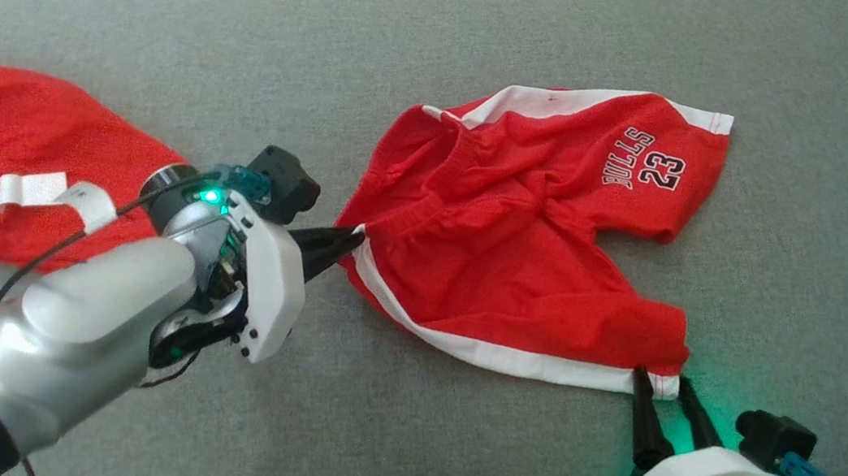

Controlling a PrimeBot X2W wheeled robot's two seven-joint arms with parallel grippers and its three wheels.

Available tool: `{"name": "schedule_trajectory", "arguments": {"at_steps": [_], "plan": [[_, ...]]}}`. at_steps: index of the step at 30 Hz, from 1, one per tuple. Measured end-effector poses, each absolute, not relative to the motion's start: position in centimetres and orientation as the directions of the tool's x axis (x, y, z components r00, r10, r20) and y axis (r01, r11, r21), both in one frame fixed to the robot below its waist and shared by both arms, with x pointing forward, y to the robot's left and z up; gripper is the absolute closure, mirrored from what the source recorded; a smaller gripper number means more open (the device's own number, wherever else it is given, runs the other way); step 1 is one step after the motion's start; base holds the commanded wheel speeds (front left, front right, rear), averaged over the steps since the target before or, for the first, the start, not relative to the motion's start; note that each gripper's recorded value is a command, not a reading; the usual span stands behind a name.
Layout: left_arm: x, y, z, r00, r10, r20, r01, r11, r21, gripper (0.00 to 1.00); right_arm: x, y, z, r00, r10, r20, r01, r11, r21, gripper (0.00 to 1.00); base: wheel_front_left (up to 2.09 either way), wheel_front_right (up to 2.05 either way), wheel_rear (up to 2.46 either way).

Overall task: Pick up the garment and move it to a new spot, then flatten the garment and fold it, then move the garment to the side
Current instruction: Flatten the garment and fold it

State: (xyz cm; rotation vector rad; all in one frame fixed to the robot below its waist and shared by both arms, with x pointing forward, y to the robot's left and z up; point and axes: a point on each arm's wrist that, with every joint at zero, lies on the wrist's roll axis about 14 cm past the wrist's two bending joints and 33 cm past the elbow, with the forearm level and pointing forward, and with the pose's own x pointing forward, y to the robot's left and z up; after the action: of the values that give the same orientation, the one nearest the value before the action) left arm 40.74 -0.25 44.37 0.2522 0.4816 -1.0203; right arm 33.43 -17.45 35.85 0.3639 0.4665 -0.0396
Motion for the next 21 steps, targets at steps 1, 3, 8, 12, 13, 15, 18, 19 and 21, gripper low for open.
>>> {"name": "schedule_trajectory", "arguments": {"at_steps": [1,3,8,12,13,15,18,19,21], "plan": [[40.8,-0.1,44.4,0.436,-0.752,-0.494,0.86,0.511,-0.019,1.0,33.4,-17.3,35.8,0.891,0.052,-0.451,0.117,0.933,0.339,1.0,0.0,0.0,0.0],[40.9,0.1,44.6,0.45,-0.752,-0.482,0.854,0.52,-0.013,1.0,33.5,-16.8,35.9,0.89,0.066,-0.45,0.107,0.931,0.348,1.0,0.0,0.0,0.0],[41.6,0.6,45.9,0.505,-0.754,-0.419,0.822,0.569,-0.032,1.0,34.8,-16.0,38.1,0.925,0.086,-0.37,0.068,0.921,0.384,1.0,0.0,0.0,0.0],[42.7,1.3,47.8,0.572,-0.745,-0.342,0.775,0.628,-0.071,1.0,37.6,-15.7,43.0,0.972,0.1,-0.214,-0.011,0.924,0.382,1.0,0.0,0.0,0.0],[43.2,1.6,48.6,0.596,-0.74,-0.312,0.758,0.647,-0.087,1.0,38.5,-15.7,44.7,0.98,0.105,-0.166,-0.037,0.929,0.368,1.0,0.0,0.0,0.0],[43.9,2.0,50.1,0.635,-0.727,-0.262,0.73,0.676,-0.105,1.0,40.3,-16.4,48.3,0.992,0.101,-0.075,-0.068,0.934,0.35,1.0,0.0,0.0,0.0],[44.6,2.6,51.6,0.675,-0.707,-0.211,0.699,0.705,-0.124,1.0,41.9,-17.1,52.3,0.994,0.109,0.008,-0.106,0.945,0.311,1.0,0.0,0.0,0.0],[45.0,2.8,52.6,0.693,-0.698,-0.181,0.685,0.716,-0.135,1.0,42.5,-17.4,54.3,0.992,0.116,0.048,-0.125,0.952,0.279,1.0,0.0,0.0,0.0],[45.6,3.1,54.6,0.727,-0.677,-0.118,0.66,0.735,-0.154,1.0,43.5,-17.9,58.3,0.984,0.128,0.122,-0.153,0.962,0.228,1.0,0.0,0.0,0.0]]}}
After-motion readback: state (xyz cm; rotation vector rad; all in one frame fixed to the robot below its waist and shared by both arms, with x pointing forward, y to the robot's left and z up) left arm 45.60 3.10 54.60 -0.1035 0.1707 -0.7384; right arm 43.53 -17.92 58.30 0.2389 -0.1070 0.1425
